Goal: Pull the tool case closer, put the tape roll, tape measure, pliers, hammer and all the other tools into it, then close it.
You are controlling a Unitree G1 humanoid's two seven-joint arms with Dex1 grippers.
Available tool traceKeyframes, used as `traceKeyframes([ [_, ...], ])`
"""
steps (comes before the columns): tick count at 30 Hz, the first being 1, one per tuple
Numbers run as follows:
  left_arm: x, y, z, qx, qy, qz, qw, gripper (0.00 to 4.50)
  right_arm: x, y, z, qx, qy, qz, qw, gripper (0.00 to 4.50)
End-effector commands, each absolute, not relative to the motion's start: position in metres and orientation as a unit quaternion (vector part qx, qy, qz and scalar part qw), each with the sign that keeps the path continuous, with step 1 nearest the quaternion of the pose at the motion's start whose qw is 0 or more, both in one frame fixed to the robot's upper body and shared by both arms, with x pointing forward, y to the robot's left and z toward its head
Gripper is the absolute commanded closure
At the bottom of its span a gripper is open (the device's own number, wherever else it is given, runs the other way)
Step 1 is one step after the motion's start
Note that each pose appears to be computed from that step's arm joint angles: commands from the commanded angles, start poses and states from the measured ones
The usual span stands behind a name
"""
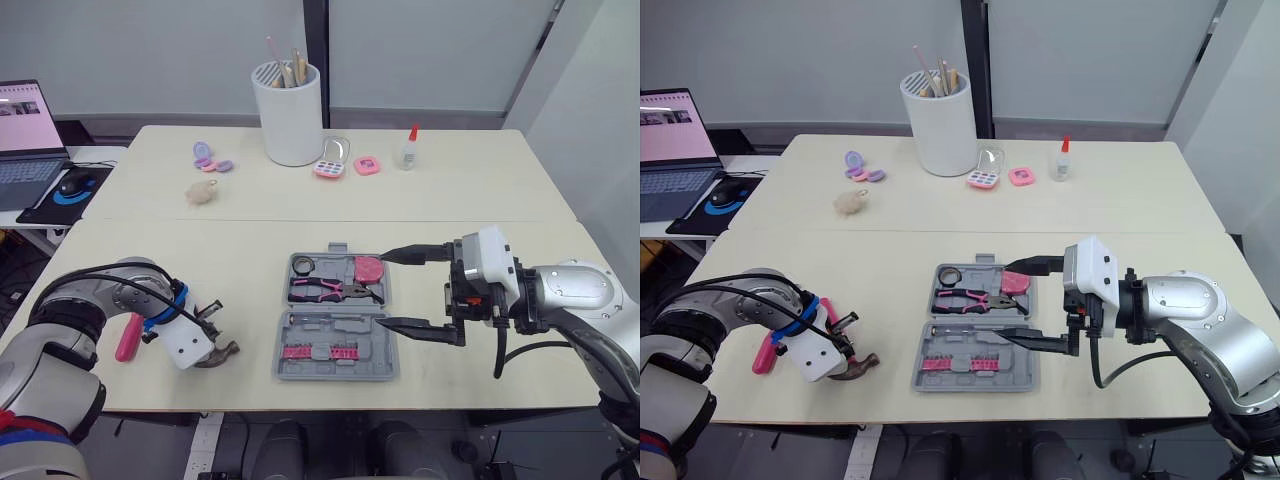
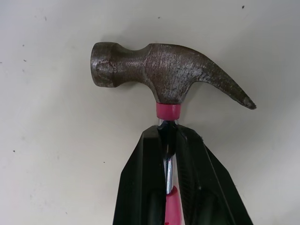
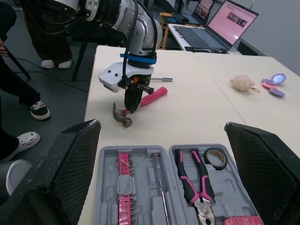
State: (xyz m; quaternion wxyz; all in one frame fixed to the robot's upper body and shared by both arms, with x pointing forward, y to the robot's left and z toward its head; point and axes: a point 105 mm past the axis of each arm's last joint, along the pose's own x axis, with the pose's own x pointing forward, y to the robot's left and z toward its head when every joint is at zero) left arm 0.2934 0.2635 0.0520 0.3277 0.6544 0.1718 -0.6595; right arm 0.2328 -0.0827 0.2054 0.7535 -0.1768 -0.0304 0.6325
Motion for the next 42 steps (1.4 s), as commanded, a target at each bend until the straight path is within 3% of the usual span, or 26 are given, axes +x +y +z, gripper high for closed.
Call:
traceKeyframes([
  [1,0.303,0.259,0.067,0.639,0.174,-0.635,0.398,4.44,0.231,-0.081,0.212,-0.192,-0.051,0.634,0.747,0.0],
  [3,0.303,0.26,0.074,0.629,0.185,-0.627,0.421,4.45,0.232,-0.081,0.212,-0.191,-0.052,0.636,0.746,0.0],
  [8,0.315,0.26,0.11,0.54,0.218,-0.546,0.602,4.45,0.237,-0.078,0.212,-0.194,-0.059,0.64,0.741,0.0],
  [12,0.305,0.255,0.129,0.415,0.256,-0.499,0.716,4.45,0.237,-0.076,0.212,-0.195,-0.064,0.645,0.736,0.0],
  [19,0.282,0.263,0.128,0.257,0.37,-0.374,0.811,4.45,0.238,-0.073,0.211,-0.199,-0.072,0.654,0.727,0.0],
  [25,0.281,0.255,0.121,0.128,0.373,-0.29,0.872,4.45,0.235,-0.072,0.21,-0.199,-0.075,0.657,0.723,0.0],
  [32,0.301,0.274,0.106,0.123,0.373,-0.189,0.9,4.45,0.236,-0.072,0.21,-0.198,-0.075,0.657,0.724,0.0],
  [42,0.323,0.269,0.077,0.108,0.369,-0.165,0.908,4.45,0.239,-0.073,0.21,-0.202,-0.068,0.656,0.724,0.0],
])
